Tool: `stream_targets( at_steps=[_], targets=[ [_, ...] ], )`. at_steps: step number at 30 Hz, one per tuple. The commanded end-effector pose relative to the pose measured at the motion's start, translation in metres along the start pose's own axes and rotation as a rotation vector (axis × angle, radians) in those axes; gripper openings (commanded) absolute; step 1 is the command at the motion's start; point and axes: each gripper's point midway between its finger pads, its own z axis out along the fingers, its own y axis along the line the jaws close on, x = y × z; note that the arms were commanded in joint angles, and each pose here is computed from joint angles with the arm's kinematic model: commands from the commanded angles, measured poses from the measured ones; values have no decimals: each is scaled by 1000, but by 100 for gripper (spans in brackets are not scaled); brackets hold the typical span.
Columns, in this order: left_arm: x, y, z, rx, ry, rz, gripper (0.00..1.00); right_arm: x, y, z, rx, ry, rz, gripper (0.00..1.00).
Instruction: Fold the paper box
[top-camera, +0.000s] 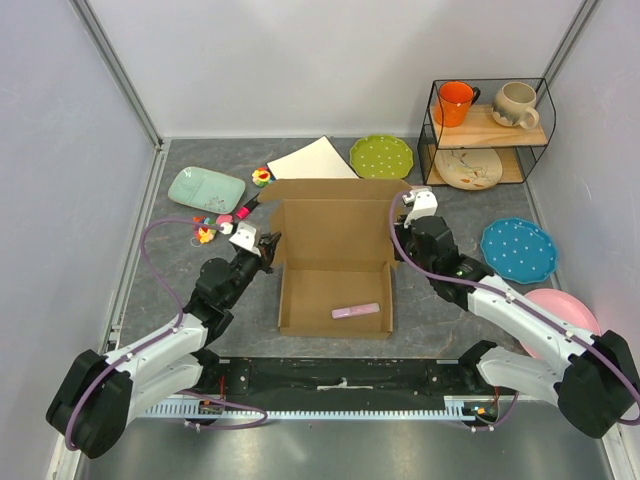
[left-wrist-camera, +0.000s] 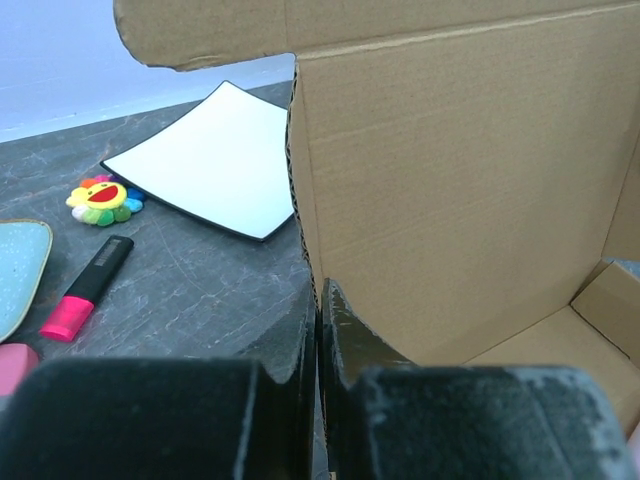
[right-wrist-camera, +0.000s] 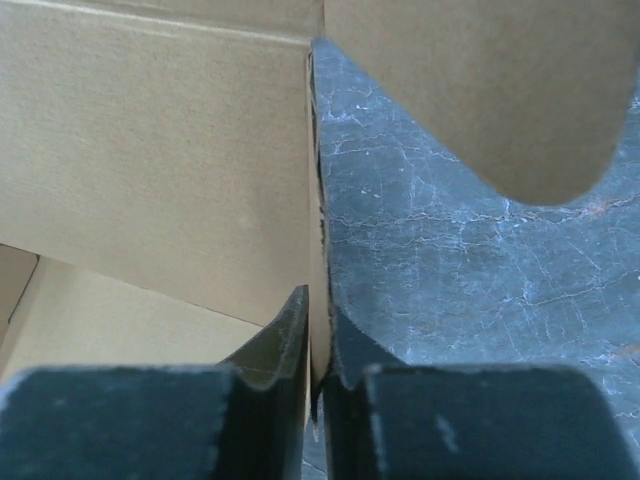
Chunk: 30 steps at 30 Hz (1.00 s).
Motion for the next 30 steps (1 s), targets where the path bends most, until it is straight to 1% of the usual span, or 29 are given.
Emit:
stream_targets(
  at_steps=[1, 2, 3, 4, 5, 6, 8, 11, 12, 14, 16, 19, 20, 23, 27, 30],
  targets=[
    [-17, -5, 5, 15, -34, -11, 11, -6, -4, -1, 29, -35, -18, 10],
    [-17, -5, 5, 13, -30, -11, 16, -5, -6, -1, 36, -37, -23, 9],
    [-14, -5, 5, 12, -13, -11, 18, -5, -6, -1, 40, -43, -28, 6],
    [-17, -5, 5, 13, -16, -9, 20, -7, -8, -2, 43, -52, -33, 5],
    [-17, -4, 5, 11, -9, -7, 24, -5, -9, -1, 44, -52, -46, 4],
    [-12, -4, 5, 10, 19, -5, 26, -6, -9, -1, 44, -60, -51, 3],
    [-16, -5, 6, 15, 30, 3, 29, -6, -9, -2, 43, -64, -70, 2],
    [-17, -8, 8, 37, 65, 28, 30, -6, -8, -3, 34, -66, -88, 0],
    [-17, -7, 8, 35, 73, 35, 30, -13, -6, -3, 26, -94, -83, 0],
    [-15, -14, 9, 87, 111, 66, 30, -15, -6, -4, 24, -101, -88, 0],
    [-14, -21, 9, 126, 142, 77, 29, -15, -6, -4, 28, -102, -96, 0],
    [-14, -27, 11, 163, 160, 83, 20, -15, -5, -4, 31, -100, -106, 0],
    [-13, -28, 11, 169, 165, 78, 12, -16, -3, -5, 28, -102, -108, 0],
    [-14, -32, 12, 184, 163, 48, 4, -16, -1, -6, 39, -101, -118, 0],
    [-16, -40, 14, 203, 145, -6, 2, -19, 5, -9, 44, -113, -121, 0],
    [-19, -43, 17, 190, 138, -42, 2, -14, 8, -11, 58, -95, -131, 1]
  ],
)
